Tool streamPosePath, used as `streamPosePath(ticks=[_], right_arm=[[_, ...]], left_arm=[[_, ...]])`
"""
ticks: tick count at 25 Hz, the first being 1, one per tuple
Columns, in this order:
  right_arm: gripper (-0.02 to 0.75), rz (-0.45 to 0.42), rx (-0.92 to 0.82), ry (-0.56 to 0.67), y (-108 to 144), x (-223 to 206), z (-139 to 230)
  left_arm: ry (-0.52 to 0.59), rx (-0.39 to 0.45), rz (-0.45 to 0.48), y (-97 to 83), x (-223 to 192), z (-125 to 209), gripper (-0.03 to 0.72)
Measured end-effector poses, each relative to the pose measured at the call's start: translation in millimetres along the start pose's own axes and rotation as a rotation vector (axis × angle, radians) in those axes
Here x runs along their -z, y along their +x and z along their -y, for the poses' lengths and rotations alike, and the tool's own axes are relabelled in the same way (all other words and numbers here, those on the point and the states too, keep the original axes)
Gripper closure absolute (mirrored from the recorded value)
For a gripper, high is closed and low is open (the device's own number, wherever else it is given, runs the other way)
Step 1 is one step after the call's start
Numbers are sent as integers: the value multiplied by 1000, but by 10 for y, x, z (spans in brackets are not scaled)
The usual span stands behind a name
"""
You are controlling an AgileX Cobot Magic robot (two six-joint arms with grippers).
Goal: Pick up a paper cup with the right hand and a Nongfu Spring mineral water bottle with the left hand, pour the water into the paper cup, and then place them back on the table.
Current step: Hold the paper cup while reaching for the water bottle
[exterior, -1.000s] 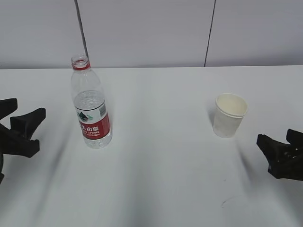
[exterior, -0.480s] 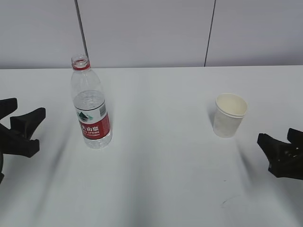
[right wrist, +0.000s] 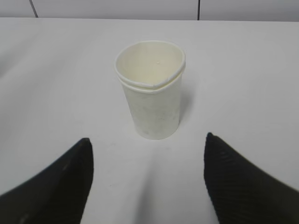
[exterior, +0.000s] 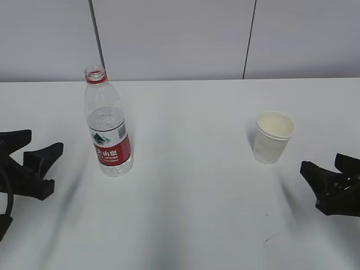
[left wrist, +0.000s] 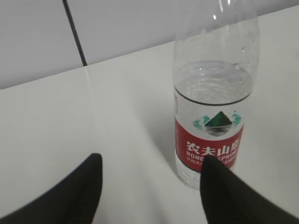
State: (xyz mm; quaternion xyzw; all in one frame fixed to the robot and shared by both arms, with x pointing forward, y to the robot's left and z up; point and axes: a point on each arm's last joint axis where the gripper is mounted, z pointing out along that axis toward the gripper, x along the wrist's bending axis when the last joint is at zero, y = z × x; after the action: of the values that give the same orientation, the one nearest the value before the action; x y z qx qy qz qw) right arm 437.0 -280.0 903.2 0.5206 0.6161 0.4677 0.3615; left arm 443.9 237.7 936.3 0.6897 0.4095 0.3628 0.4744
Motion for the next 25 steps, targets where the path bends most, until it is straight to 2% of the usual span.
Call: streamPosePath(ticks=[12,17,25], right_arm=[[185,6,-4,0,-8,0,0],[137,6,-4,0,-8,0,0],[125,5,-8,12,-42,-171,16]], left_arm=[[-60,-4,2,-2,2,-54,270],[-60,-4,2,-2,2,-54,270],[-60,-2,3,-2,2,-54,270]])
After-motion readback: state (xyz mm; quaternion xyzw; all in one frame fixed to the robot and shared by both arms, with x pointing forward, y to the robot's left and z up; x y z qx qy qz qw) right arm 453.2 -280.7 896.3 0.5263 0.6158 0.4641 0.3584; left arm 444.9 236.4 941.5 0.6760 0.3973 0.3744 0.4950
